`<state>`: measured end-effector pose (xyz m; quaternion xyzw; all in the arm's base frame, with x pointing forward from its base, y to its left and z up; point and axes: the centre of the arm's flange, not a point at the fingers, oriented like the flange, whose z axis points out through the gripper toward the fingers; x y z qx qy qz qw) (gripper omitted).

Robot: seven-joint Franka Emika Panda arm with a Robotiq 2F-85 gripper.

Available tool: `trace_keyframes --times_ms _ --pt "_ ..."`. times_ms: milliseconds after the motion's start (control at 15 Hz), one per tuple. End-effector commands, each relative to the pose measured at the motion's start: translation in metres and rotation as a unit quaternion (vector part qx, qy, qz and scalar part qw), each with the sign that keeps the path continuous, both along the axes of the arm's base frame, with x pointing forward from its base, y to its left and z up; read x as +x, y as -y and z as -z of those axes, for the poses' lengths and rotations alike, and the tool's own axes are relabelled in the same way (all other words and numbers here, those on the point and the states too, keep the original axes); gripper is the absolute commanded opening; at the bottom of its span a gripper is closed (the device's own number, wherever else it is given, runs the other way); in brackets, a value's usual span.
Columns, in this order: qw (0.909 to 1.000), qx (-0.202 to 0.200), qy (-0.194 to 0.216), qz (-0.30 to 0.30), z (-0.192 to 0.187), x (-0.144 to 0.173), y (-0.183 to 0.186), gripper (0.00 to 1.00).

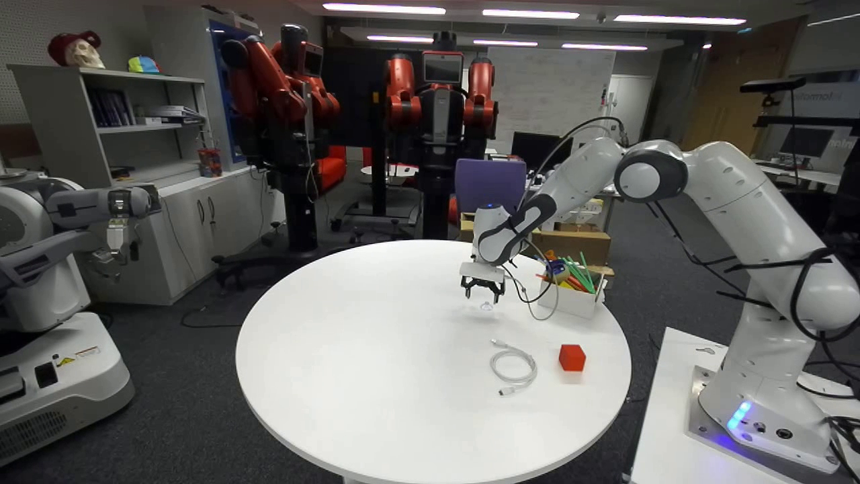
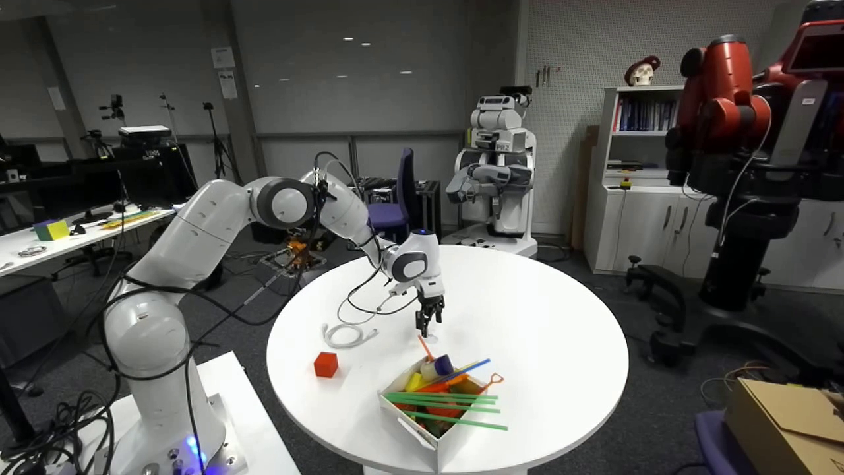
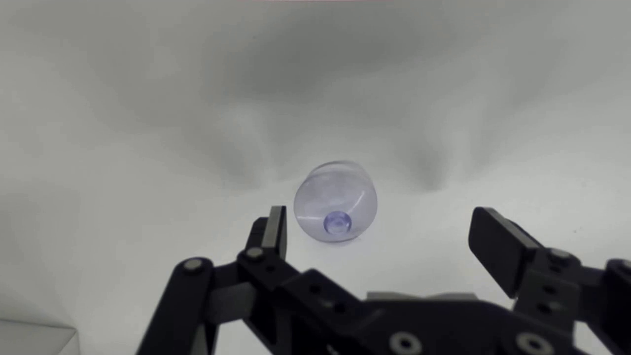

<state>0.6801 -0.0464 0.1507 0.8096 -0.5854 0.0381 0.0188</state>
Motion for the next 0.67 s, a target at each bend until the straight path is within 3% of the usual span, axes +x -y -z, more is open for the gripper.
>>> trace_keyframes --times_ms 0,67,200,267,600 --pt "0.9998 0.000 -0.011 0.016 0.006 0.011 0.010 0.99" --pt "0.9998 -0.001 -0.013 0.016 0.009 0.011 0.010 0.97" --pt "0.9998 0.000 -0.017 0.013 0.013 0.009 0.010 0.72" --pt "0.9998 -0.001 -0.017 0.013 0.013 0.008 0.010 0.71" --pt "0.9999 0.003 -0.009 0.009 0.001 0.009 0.005 0.33"
